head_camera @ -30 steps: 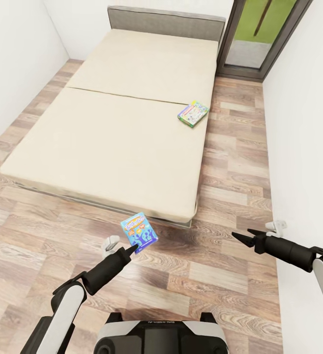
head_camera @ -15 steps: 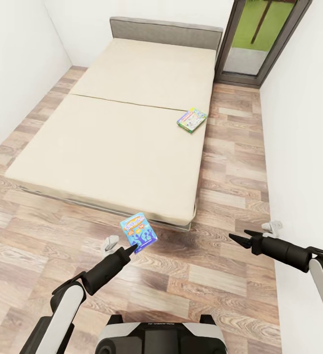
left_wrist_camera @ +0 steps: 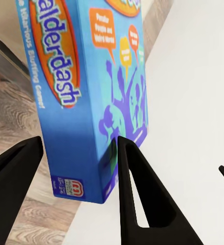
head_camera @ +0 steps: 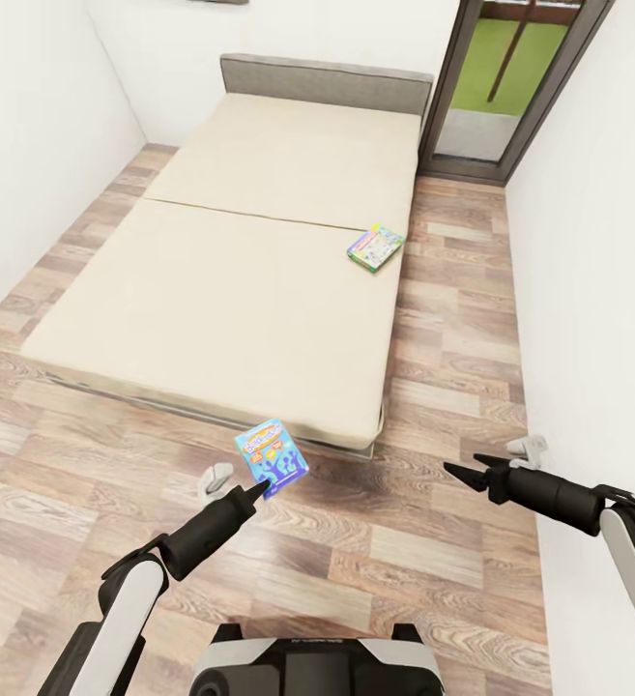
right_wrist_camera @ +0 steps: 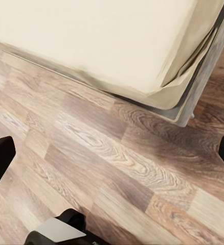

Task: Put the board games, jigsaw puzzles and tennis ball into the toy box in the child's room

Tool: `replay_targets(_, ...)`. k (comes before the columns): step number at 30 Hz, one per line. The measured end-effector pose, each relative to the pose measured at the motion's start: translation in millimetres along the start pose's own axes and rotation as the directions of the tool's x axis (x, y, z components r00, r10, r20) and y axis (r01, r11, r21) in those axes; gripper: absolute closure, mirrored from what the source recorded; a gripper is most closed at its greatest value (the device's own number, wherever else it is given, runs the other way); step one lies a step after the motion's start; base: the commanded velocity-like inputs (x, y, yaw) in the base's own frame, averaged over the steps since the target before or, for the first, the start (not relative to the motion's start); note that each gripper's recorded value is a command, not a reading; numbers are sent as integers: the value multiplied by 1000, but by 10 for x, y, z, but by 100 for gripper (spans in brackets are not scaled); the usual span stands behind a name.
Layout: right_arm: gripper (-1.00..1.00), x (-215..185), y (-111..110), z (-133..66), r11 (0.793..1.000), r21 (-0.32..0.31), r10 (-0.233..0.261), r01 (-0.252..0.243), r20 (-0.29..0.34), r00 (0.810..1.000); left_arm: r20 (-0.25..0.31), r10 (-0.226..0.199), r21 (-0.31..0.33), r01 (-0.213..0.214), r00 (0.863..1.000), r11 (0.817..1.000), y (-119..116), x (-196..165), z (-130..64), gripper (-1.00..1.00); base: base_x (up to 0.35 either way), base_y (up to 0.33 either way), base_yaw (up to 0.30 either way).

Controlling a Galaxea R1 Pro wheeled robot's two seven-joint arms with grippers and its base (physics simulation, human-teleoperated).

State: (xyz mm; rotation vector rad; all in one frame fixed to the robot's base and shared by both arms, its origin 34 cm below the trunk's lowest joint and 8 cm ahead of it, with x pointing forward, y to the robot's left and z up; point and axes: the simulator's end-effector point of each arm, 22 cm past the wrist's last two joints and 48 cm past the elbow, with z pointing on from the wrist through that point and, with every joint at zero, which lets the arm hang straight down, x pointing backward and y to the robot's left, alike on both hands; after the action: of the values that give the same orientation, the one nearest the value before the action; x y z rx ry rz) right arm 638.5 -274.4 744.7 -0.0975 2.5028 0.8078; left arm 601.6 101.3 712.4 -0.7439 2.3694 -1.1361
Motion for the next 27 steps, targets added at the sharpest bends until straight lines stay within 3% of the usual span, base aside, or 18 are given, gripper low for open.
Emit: replay_targets(27,-100,-259,266,-357,1000,-4,-27,28,30,999,24,27,25,-27,999,999,-398,-86,-280,100,0,0,0)
